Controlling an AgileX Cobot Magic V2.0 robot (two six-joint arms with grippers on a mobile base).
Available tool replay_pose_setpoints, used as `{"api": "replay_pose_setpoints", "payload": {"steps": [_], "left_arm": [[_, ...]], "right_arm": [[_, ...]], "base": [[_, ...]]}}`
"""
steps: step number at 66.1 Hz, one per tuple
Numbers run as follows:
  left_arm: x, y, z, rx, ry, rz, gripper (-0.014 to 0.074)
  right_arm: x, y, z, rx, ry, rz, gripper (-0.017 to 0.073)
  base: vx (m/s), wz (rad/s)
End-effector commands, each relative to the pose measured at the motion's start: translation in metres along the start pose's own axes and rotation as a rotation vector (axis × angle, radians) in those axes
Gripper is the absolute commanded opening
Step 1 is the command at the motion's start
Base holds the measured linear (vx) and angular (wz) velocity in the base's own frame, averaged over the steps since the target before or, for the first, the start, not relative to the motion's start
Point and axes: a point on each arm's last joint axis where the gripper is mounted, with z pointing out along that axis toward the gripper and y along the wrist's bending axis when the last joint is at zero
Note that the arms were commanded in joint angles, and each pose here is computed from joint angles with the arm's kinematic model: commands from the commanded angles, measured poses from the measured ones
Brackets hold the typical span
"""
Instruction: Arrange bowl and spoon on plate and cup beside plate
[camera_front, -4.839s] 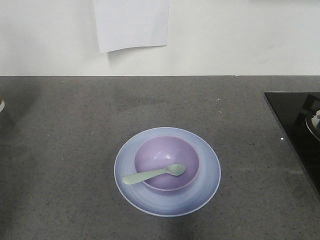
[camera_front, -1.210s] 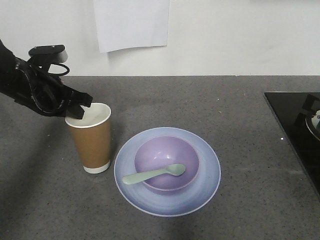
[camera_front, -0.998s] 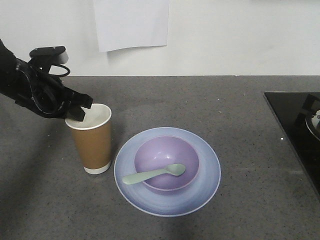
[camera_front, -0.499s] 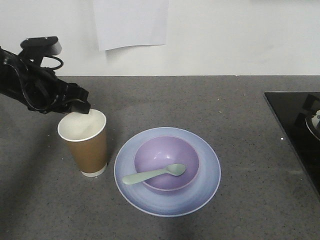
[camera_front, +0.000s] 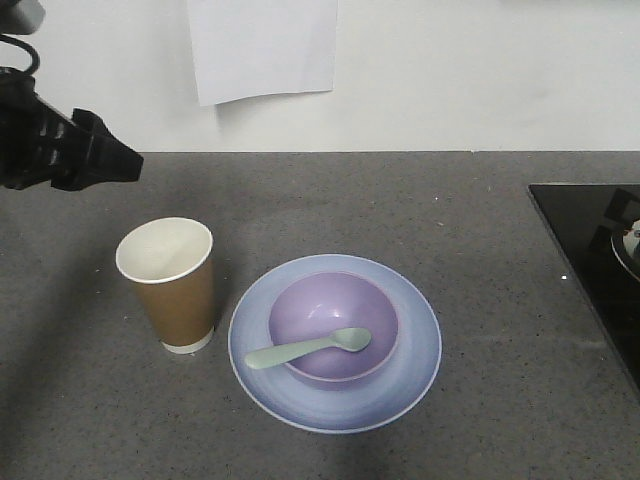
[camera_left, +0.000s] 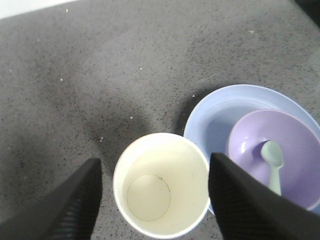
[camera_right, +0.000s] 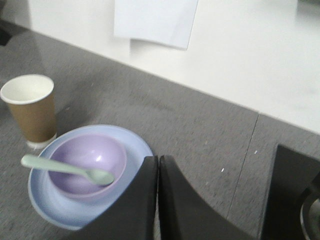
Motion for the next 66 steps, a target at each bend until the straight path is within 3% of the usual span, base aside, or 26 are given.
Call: {"api": "replay_pose_setpoints", "payload": {"steps": [1,8,22,31,44,57,66], "left_arm": [[-0.007,-0.013,-0.035,0.012,-0.142,0.030,0.0403],[-0.006,-0.019,-0.057,-0.003,-0.223,0.053,0.0286],[-0.003,-0.024,-0.090,-0.072,-0.345,0.112,-0.0006],[0.002,-0.026,-0.106,-0.105,-0.389,0.140,-0.0007],[0.030,-0.023,-0.100,-0.123,-0.436,0.120,-0.0007],[0.094,-0.009,-0.059,-0.131,-0.394,0.044,-0.0007],[0.133,-0.002,-0.043,-0.153,-0.389,0.024,-0.0007]], "right_arm": [[-0.016,-0.005,-0.004,0.057,-0.141,-0.028,-0.0005],[-0.019,-0.010,-0.002,0.103,-0.158,-0.056,-0.0005],[-0.021,-0.019,0.012,0.195,-0.120,-0.026,-0.0005],[-0.021,-0.022,0.021,0.223,-0.099,0.013,-0.0005],[-0.022,-0.024,0.022,0.249,-0.098,0.020,-0.0005],[-0.016,-0.024,0.024,0.253,-0.063,0.019,-0.0005],[0.009,-0.020,0.041,0.252,-0.059,-0.007,-0.0005]], "base": [[0.00,0.00],[0.00,0.00],[0.00,0.00],[0.00,0.00],[0.00,0.00],[0.00,0.00],[0.00,0.00]]}}
